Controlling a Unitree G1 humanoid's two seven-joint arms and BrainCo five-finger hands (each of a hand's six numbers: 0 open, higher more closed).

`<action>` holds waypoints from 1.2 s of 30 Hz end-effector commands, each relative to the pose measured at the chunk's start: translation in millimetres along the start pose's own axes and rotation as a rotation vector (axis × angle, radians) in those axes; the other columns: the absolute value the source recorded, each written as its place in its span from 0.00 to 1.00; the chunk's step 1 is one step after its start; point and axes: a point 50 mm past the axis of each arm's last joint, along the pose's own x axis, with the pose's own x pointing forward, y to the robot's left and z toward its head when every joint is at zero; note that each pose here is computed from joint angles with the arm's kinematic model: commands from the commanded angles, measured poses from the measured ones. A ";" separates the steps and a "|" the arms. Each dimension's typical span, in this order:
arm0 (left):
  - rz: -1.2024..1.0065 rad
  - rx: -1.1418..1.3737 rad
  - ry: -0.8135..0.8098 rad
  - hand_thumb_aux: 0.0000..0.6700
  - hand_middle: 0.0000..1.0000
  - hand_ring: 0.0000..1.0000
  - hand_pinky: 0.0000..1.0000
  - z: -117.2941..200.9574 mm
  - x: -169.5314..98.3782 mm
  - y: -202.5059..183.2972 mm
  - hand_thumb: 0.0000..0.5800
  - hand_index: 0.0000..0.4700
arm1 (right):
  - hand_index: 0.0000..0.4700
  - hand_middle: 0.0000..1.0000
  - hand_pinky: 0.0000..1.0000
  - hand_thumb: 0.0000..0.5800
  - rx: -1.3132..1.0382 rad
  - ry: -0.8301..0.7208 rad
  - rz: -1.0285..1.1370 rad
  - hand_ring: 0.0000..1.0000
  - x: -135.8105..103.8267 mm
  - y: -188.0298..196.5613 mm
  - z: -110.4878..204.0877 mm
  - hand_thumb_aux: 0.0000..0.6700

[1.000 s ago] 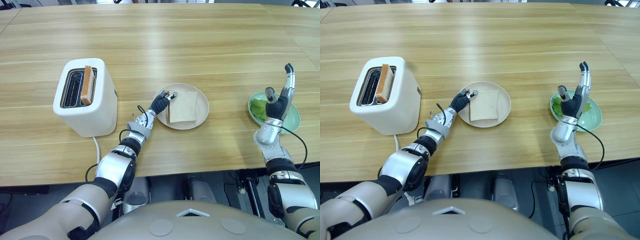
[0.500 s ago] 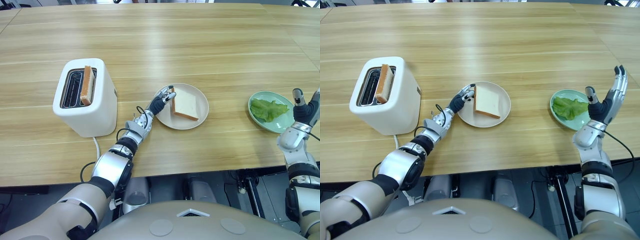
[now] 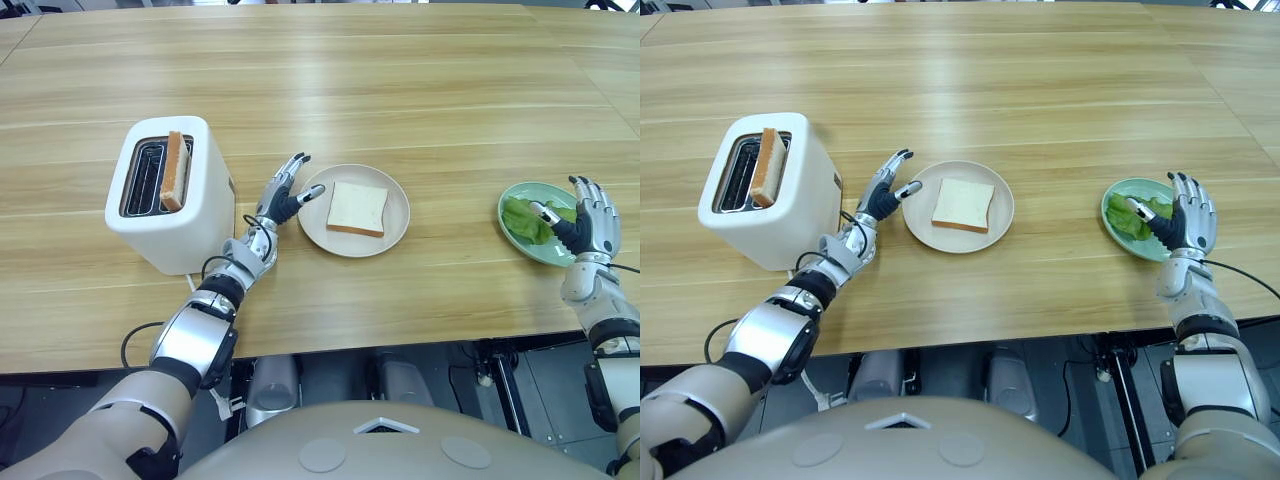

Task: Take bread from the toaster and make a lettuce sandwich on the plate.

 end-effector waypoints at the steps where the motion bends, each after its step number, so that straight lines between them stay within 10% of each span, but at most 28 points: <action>1: -0.007 0.005 -0.085 0.00 0.00 0.00 0.00 8.6 -11.6 -2.8 0.00 0.00 | 0.00 0.00 0.00 0.00 -0.143 0.086 0.145 0.00 3.2 5.9 -8.8 0.00; 29: 0.061 -0.039 -0.121 0.00 0.00 0.00 0.00 26.4 -32.0 3.6 0.00 0.00 | 0.00 0.00 0.00 0.00 -0.391 0.232 0.309 0.00 -5.4 9.6 -35.0 0.00; 31: 0.058 -0.041 -0.122 0.00 0.00 0.00 0.00 26.8 -31.7 2.9 0.00 0.00 | 0.03 0.00 0.00 0.06 -0.397 0.229 0.308 0.00 -5.5 10.1 -34.6 0.03; 32: 0.057 -0.041 -0.123 0.00 0.00 0.00 0.00 27.0 -31.5 2.5 0.00 0.00 | 0.20 0.00 0.00 0.37 -0.400 0.226 0.307 0.00 -5.4 10.3 -34.0 0.21; 33: 0.056 -0.042 -0.123 0.00 0.00 0.00 0.00 27.2 -31.5 2.3 0.00 0.00 | 0.20 0.00 0.00 0.37 -0.405 0.221 0.303 0.00 -5.0 10.4 -33.2 0.21; 34: 0.055 -0.043 -0.123 0.00 0.00 0.00 0.00 27.3 -31.5 1.7 0.00 0.00 | 0.48 0.00 0.00 0.74 -0.412 0.214 0.299 0.00 -4.5 10.6 -31.9 0.49; 36: 0.052 -0.046 -0.122 0.00 0.00 0.00 0.00 27.5 -31.4 0.4 0.00 0.00 | 0.50 0.00 0.00 0.76 -0.423 0.201 0.292 0.00 -3.5 10.8 -29.7 0.51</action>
